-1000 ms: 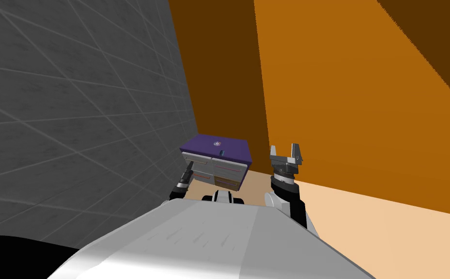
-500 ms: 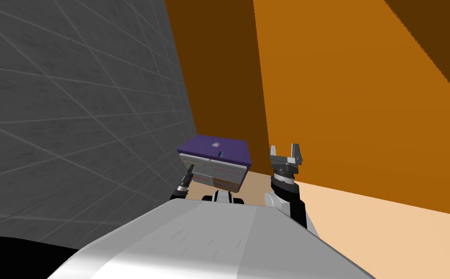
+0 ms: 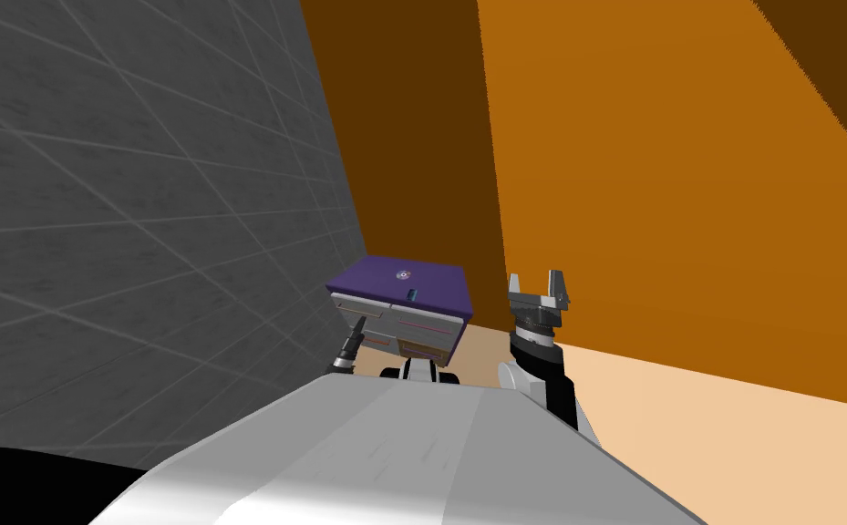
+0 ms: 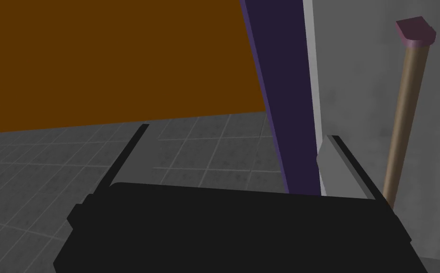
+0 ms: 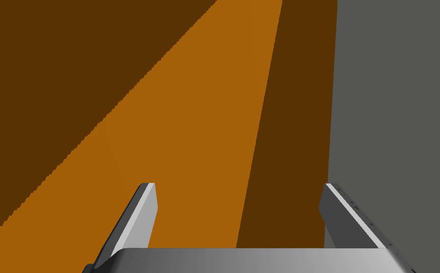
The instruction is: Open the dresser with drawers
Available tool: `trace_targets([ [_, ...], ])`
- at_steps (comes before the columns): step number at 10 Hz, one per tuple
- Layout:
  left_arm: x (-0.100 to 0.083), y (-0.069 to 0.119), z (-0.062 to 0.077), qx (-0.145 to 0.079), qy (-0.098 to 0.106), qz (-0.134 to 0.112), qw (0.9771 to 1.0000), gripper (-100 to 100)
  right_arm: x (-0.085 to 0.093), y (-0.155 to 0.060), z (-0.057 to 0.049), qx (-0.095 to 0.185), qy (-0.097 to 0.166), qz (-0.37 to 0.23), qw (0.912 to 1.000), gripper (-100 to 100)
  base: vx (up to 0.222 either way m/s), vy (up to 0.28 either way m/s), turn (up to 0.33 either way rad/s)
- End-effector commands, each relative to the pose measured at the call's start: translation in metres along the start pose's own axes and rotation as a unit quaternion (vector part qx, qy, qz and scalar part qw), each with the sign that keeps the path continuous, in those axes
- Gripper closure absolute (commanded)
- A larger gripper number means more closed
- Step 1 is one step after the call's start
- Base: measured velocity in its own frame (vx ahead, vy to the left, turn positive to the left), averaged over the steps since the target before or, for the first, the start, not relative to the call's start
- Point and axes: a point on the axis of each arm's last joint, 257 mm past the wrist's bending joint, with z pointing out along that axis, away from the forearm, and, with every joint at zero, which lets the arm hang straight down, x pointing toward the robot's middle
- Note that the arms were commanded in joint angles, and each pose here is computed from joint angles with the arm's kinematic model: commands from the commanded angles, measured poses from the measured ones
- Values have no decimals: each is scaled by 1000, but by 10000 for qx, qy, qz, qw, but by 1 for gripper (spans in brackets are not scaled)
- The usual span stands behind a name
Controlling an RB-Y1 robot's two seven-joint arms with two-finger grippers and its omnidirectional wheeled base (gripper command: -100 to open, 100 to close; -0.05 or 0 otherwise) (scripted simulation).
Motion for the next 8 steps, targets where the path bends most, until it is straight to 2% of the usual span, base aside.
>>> trace_targets([
  [1,9,12,-15,-93,54,-47,9999,-100,0,0,0,0,0,0,10000,0,59,-20,-23],
  [2,11,18,-19,-189,65,-56,9998,-100,0,0,0,0,0,0,10000,0,50,-24,-13],
  [3,16,19,-24,-154,84,-87,9998,-100,0,0,0,0,0,0,10000,0,75,-20,-16],
  [4,17,27,-30,-272,99,-99,9995,-100,0,0,0,0,0,0,10000,0,67,-14,-12],
  [5,23,27,-34,-243,116,-136,9995,-100,0,0,0,0,0,0,10000,0,64,-17,-23],
  [6,24,34,-40,-346,129,-147,9992,-100,0,0,0,0,0,0,10000,0,55,-16,-10],
  [8,32,40,-50,-418,155,-203,9988,-100,0,0,0,0,0,0,10000,0,51,-12,-14],
])
